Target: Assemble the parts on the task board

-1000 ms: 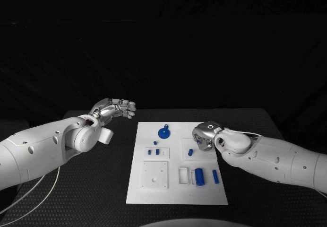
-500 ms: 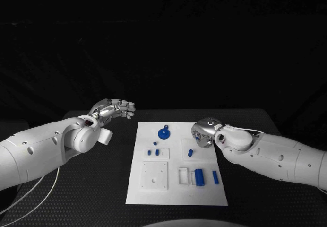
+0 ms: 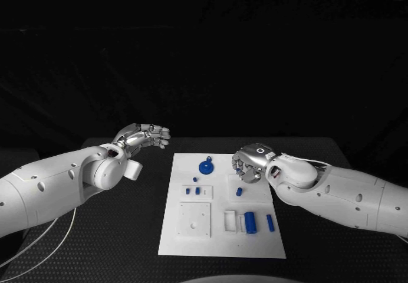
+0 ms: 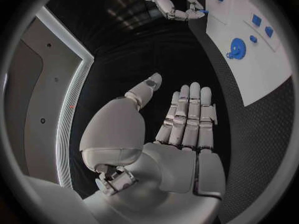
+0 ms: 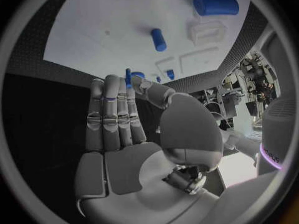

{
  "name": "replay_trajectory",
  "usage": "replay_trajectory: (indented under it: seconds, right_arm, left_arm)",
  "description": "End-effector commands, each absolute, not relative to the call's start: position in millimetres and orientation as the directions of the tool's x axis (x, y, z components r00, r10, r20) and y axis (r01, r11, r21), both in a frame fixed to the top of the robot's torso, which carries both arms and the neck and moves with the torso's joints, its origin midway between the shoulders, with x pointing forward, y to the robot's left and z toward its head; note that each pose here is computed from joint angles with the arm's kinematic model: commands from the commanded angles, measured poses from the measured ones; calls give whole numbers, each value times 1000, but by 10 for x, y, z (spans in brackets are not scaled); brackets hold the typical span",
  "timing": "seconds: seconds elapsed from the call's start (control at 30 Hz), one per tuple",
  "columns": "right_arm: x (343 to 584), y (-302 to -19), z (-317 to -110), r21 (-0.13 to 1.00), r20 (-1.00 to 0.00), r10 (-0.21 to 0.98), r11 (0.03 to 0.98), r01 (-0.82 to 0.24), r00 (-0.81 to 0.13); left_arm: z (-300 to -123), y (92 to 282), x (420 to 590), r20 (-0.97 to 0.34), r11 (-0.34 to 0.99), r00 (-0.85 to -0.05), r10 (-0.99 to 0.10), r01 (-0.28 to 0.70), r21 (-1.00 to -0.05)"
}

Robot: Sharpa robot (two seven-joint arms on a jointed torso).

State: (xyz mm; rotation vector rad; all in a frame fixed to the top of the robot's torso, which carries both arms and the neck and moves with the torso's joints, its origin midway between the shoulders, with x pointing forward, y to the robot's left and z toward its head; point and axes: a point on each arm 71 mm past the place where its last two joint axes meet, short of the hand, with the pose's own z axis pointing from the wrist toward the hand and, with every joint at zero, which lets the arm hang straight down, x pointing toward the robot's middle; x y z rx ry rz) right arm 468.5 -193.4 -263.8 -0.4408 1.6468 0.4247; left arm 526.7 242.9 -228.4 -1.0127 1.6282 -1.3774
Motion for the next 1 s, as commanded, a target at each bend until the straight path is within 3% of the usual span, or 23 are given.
replay_trajectory:
  seconds: [0.03, 0.37, 0.7, 1.0]
  right_arm:
    - [4610, -1767, -2559, 115, -992, 68, 823, -556, -104]
    - [4432, -1305, -2536, 197, -980, 133, 747, -635, -147]
    - [4229, -1020, -2798, 223, -973, 112, 699, -679, -204]
    - [4067, -935, -3026, 215, -968, 51, 676, -705, -246]
  left_arm:
    - [-2271, 2414, 5272, -44, 86, -393, -919, -90, -992]
    - [-2271, 2379, 5279, -39, 80, -392, -919, -90, -993]
    - [-2272, 2344, 5287, -38, 79, -390, -920, -89, -993]
    - [-2273, 2313, 5290, -35, 77, -395, -918, -90, -993]
